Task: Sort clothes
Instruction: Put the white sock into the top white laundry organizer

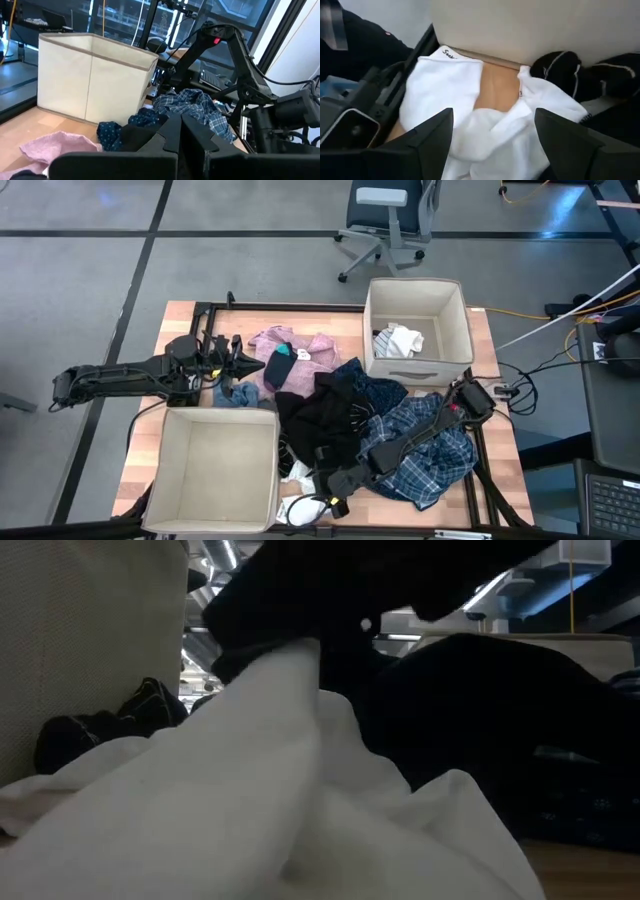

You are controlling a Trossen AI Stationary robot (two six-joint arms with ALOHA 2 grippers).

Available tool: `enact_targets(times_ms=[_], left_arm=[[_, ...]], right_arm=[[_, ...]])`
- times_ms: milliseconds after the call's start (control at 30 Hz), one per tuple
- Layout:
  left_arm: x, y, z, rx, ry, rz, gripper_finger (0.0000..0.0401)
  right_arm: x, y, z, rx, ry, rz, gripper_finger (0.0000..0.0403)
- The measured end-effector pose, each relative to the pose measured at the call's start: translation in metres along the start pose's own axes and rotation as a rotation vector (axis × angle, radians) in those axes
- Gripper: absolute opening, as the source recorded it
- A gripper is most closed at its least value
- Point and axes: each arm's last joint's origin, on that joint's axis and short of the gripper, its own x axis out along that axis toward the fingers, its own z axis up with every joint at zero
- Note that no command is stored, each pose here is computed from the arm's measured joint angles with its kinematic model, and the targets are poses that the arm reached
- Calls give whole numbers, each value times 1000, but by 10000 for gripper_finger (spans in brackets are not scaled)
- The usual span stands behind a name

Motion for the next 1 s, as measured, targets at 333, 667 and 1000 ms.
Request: enact_targets(times_ms=[333,667,1000], left_arm=[[0,0,0,5,-1,0,1],[0,0,0,42,-2,0,1],[0,0,0,55,-1,0,1]], right_arm=[[10,-1,-18,-18,108,-15,230],[9,-1,-18,-27,116,-15,20],[-13,4,16,-60,156,-77,28]])
